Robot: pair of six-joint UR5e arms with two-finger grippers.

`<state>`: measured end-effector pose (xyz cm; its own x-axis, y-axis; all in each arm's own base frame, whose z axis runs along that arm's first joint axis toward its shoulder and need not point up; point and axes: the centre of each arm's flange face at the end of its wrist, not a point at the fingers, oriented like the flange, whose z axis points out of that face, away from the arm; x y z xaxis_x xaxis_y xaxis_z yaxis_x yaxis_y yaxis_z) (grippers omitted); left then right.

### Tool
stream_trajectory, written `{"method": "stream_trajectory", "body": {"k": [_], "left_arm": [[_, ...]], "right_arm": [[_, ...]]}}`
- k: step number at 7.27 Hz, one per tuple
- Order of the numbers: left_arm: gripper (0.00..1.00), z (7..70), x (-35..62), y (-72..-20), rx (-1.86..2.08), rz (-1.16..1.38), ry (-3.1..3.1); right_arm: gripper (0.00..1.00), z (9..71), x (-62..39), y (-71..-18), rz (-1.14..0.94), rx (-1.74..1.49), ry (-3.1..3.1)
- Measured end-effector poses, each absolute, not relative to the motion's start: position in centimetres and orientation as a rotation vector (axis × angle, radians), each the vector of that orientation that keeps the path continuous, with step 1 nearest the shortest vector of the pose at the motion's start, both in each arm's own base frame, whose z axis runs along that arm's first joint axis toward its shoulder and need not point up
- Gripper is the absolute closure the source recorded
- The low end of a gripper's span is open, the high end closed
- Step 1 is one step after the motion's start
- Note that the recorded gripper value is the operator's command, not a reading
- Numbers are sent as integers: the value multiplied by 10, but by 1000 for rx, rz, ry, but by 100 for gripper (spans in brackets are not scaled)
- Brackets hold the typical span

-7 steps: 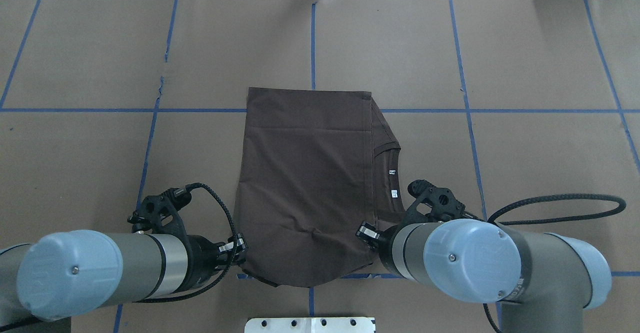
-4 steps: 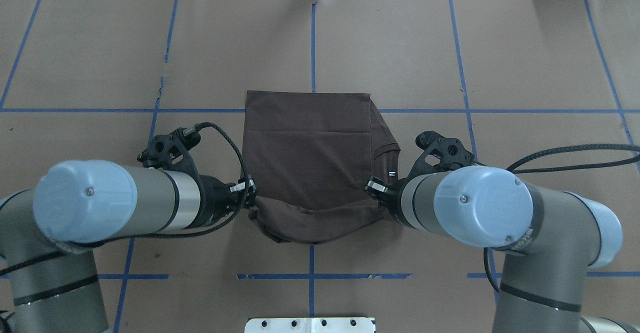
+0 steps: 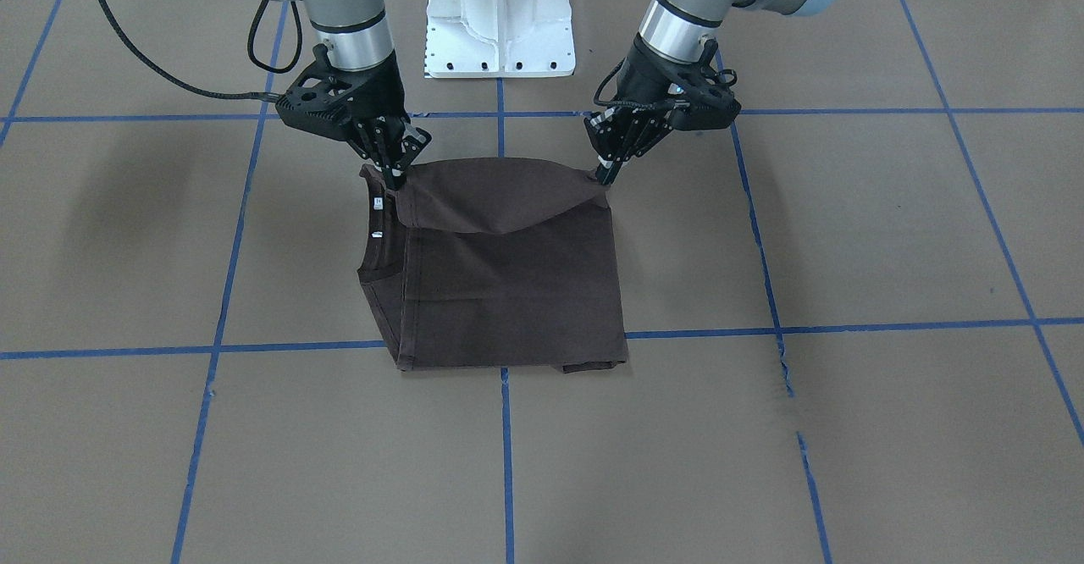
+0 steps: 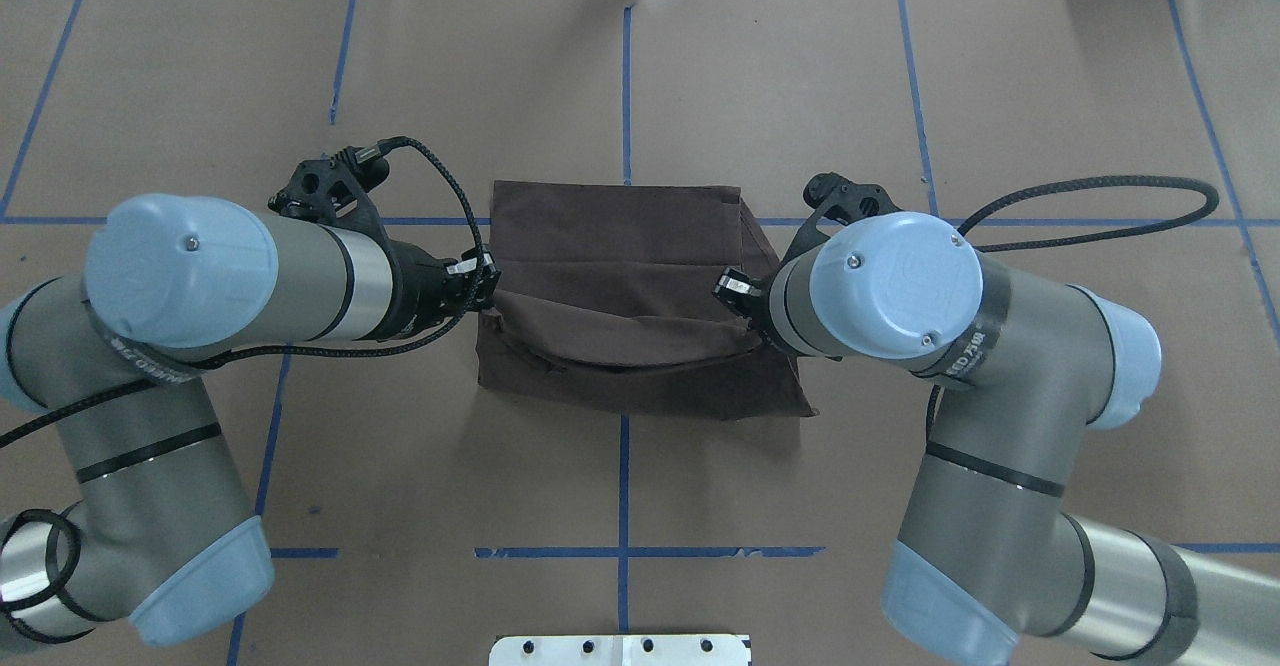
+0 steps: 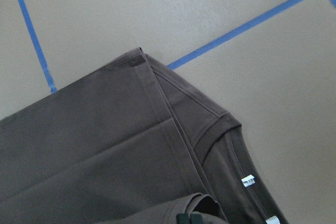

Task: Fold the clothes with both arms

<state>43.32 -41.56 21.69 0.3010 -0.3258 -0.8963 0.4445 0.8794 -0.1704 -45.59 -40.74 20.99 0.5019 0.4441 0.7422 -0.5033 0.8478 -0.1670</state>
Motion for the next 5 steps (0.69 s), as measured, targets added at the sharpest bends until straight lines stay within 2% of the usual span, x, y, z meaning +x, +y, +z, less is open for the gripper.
{"method": "stream_trajectory", "body": {"k": [1,2,3,4,5], "left_arm": [[100,229,442,-440,136,-529,1154],[59,243,450,-468,164,-539,1138],[49,263,463,-507,205,-538,1116],[47,284,478,-554,267,-539,1097],[46,298,481,-596,345,-544,1081]], "right_arm": [[100,214,-461,-435,575,67,-887],[61,221,-466,-468,568,61,-881],[24,231,-480,-510,552,59,-865],[1,246,-503,-565,547,74,-875],[0,258,-507,-617,551,91,-900]]}}
